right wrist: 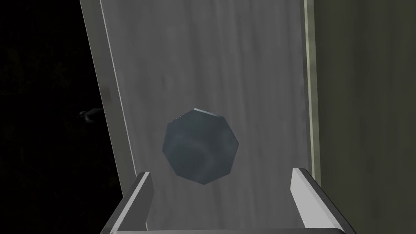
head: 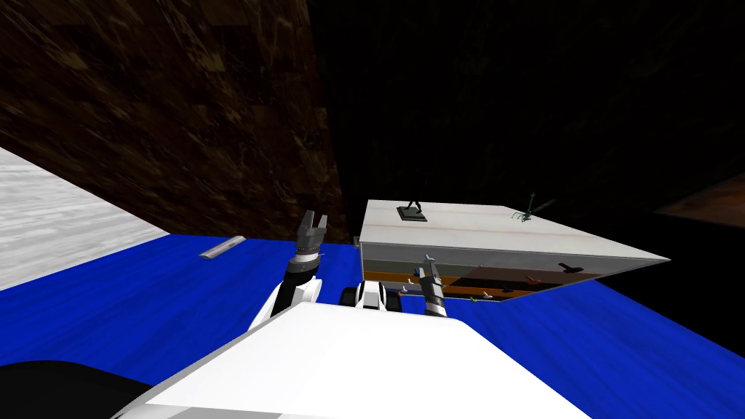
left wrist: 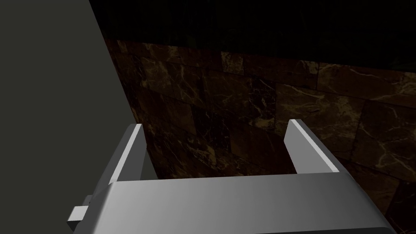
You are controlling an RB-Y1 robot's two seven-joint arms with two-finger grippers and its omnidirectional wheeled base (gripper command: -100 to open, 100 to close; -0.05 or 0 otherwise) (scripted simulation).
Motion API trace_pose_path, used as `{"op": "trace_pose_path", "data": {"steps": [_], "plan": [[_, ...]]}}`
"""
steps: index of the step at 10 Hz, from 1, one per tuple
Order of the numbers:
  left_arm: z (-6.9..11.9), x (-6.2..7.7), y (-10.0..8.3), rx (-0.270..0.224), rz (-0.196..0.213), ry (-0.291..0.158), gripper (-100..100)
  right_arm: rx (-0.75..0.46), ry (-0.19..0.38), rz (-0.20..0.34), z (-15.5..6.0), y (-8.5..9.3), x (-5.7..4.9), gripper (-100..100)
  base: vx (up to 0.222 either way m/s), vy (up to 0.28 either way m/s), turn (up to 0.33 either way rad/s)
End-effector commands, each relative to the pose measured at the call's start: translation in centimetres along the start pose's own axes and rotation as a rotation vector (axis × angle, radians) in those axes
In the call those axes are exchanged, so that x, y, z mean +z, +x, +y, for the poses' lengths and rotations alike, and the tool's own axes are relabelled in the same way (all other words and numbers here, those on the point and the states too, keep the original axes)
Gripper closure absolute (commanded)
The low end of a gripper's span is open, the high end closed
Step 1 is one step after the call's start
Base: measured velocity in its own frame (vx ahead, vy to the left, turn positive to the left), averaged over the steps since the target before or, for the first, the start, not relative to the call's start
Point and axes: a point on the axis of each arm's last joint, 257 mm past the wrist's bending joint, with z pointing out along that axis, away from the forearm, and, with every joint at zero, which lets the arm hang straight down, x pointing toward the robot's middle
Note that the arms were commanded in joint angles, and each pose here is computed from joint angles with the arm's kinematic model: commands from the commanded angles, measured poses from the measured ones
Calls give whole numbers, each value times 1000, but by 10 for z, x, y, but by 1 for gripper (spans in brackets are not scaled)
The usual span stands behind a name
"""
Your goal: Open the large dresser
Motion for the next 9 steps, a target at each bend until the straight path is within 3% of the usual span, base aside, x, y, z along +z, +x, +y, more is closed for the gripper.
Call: {"op": "trace_pose_path", "data": {"steps": [1,2,3,4,7,8,9], "plan": [[0,0,0,0,0,0,0,1,0,-2,-3,-1,0,-100,-3,5,-9],[0,0,0,0,0,0,0,-1,-1,0,1,0,0,100,-4,-11,46],[0,0,0,0,0,0,0,-1,-1,-2,-1,-1,0,100,-7,-5,13],[0,0,0,0,0,0,0,0,-2,-11,-4,-5,-7,100,-87,-19,-86],[0,0,0,0,0,0,0,2,-3,-22,-10,-10,-17,100,-155,-25,-54],[0,0,0,0,0,0,0,1,-3,-19,-8,-10,-15,100,-72,-13,-15],[0,0,0,0,0,0,0,-5,18,-16,-7,-10,-13,-100,-13,-17,56]]}}
